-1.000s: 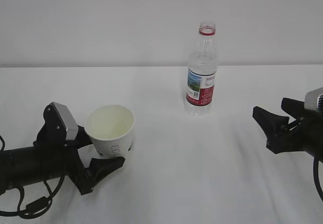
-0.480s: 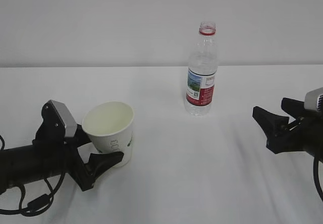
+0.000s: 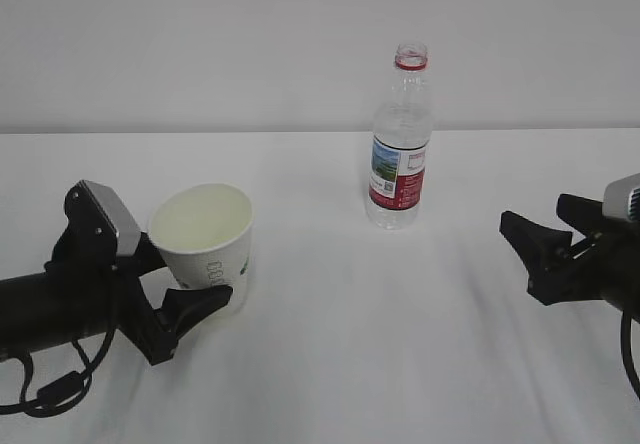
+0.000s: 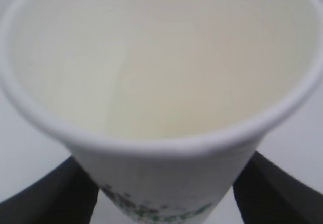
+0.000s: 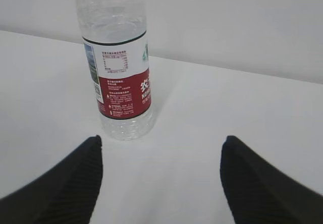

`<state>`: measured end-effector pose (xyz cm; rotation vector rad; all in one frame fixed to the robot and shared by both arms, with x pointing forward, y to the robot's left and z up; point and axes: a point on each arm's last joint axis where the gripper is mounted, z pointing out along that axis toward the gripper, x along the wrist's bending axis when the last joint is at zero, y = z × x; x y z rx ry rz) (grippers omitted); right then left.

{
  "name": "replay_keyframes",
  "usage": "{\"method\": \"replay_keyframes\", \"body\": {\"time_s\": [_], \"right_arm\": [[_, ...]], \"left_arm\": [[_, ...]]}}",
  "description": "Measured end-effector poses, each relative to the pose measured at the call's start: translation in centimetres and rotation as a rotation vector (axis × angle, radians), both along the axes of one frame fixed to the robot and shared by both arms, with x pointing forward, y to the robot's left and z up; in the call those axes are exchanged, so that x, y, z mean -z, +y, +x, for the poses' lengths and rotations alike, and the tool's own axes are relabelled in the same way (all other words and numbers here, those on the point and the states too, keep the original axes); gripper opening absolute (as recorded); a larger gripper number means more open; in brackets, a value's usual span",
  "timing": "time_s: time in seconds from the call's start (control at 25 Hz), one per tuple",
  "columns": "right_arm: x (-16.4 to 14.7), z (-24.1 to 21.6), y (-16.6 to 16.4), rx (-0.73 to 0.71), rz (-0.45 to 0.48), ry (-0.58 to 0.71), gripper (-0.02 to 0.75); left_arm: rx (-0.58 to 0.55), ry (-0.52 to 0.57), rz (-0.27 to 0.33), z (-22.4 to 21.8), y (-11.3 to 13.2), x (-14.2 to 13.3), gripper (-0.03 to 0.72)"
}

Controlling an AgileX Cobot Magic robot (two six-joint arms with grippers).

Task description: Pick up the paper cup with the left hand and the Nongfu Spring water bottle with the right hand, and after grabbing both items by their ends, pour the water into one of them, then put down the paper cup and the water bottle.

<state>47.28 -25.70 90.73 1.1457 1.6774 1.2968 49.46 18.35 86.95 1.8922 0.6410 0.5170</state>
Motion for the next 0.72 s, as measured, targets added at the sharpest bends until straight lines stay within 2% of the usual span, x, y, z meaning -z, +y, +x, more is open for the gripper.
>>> {"method": "replay_keyframes", "body": {"time_s": [0.12, 0.36, 0.56, 0.72], "right_arm": [[0.0, 0.0, 0.1, -0.011, -0.002, 0.000, 0.549], [0.0, -0.1, 0.2, -0.029, -0.006, 0.000, 0.549], [-0.1, 0.0, 0.4, -0.038, 0.026, 0.006, 0.549], [-0.5, 0.6, 0.6, -0.057, 0.043, -0.010, 0.549]], "left_arm": [[-0.028, 0.002, 0.011, 0.0, 0.2, -1.6, 0.573], [-0.050, -0.059, -0.070, -0.2, 0.3, -5.6, 0.573], [0.017, -0.058, -0.094, -1.1, -0.1, -6.8, 0.573], [0.019, -0.061, -0.109, -1.4, -0.1, -7.5, 0.573]]}}
